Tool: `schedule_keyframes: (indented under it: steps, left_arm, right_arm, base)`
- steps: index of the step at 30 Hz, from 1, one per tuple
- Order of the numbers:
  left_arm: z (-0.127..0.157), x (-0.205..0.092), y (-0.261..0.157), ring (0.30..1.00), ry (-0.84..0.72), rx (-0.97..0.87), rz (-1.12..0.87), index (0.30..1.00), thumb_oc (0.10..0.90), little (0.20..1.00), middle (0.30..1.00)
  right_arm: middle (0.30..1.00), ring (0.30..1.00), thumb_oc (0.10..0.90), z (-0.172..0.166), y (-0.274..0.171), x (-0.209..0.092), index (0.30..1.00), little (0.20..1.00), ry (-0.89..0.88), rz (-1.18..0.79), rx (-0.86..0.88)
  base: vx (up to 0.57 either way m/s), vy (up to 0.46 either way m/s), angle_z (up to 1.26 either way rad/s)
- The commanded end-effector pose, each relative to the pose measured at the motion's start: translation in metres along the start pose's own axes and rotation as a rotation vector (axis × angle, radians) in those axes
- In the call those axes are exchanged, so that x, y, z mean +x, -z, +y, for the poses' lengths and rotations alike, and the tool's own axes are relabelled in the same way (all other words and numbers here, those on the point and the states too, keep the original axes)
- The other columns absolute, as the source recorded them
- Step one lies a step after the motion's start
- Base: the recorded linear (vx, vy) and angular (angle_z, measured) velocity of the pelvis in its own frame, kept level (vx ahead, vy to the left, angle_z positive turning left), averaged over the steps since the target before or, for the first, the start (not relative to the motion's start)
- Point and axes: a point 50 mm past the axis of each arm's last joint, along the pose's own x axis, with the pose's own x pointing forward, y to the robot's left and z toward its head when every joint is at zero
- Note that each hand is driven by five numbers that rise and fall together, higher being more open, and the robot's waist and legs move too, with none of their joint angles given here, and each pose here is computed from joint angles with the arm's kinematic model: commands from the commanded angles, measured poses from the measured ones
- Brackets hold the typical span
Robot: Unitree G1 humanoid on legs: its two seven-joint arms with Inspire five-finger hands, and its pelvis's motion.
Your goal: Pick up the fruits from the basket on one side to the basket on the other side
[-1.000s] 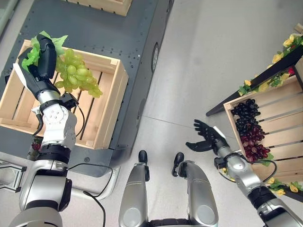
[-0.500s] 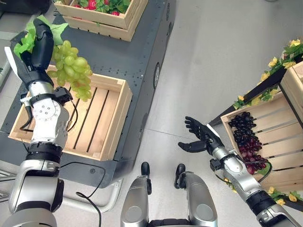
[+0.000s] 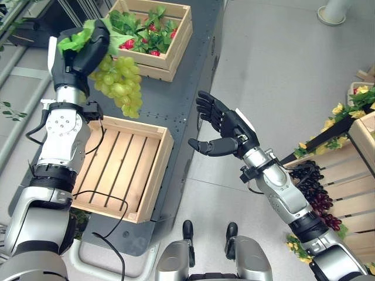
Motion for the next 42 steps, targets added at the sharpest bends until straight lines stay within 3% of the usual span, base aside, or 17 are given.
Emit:
schedule_keyframes:
  steps: [1,11,25,28,35,42]
  left_arm:
    - [-0.009,0.018,-0.041,0.3,0.021,-0.068,-0.182,0.3,0.4,0.3,0.3]
    - [-0.062,0.033,-0.062,0.3,0.214,-0.107,-0.227,0.3,0.4,0.3,0.3]
    - [-0.112,0.032,-0.068,0.3,0.389,-0.142,-0.212,0.3,0.4,0.3,0.3]
    - [-0.118,0.032,-0.068,0.3,0.425,-0.147,-0.206,0.3,0.4,0.3,0.3]
    - [-0.122,0.033,-0.073,0.3,0.443,-0.142,-0.214,0.3,0.4,0.3,0.3]
    - [-0.128,0.032,-0.079,0.3,0.469,-0.196,-0.225,0.3,0.4,0.3,0.3]
  right_arm:
    - [0.9,0.9,0.8,0.024,0.003,0.008,0.9,0.9,-0.012,-0.06,0.194]
    - [0.9,0.9,0.8,0.041,-0.006,0.044,0.9,0.9,-0.005,-0.04,0.421]
    - [0.9,0.9,0.8,0.041,-0.034,0.075,0.9,0.9,0.046,-0.118,0.523]
    - [0.9,0.9,0.8,0.037,-0.04,0.081,0.9,0.9,0.097,-0.104,0.486]
    - [0.9,0.9,0.8,0.015,-0.036,0.088,0.9,0.9,0.308,-0.039,0.201]
    - [0.9,0.9,0.8,0.009,-0.036,0.091,0.9,0.9,0.378,-0.002,0.044]
  base:
    - [0.01,-0.083,0.09]
    - [0.0,-0.095,0.07]
    - [-0.01,-0.04,0.01]
    - [0.0,0.0,0.0]
    - [0.0,0.0,0.0]
    - [0.0,0.001,0.0]
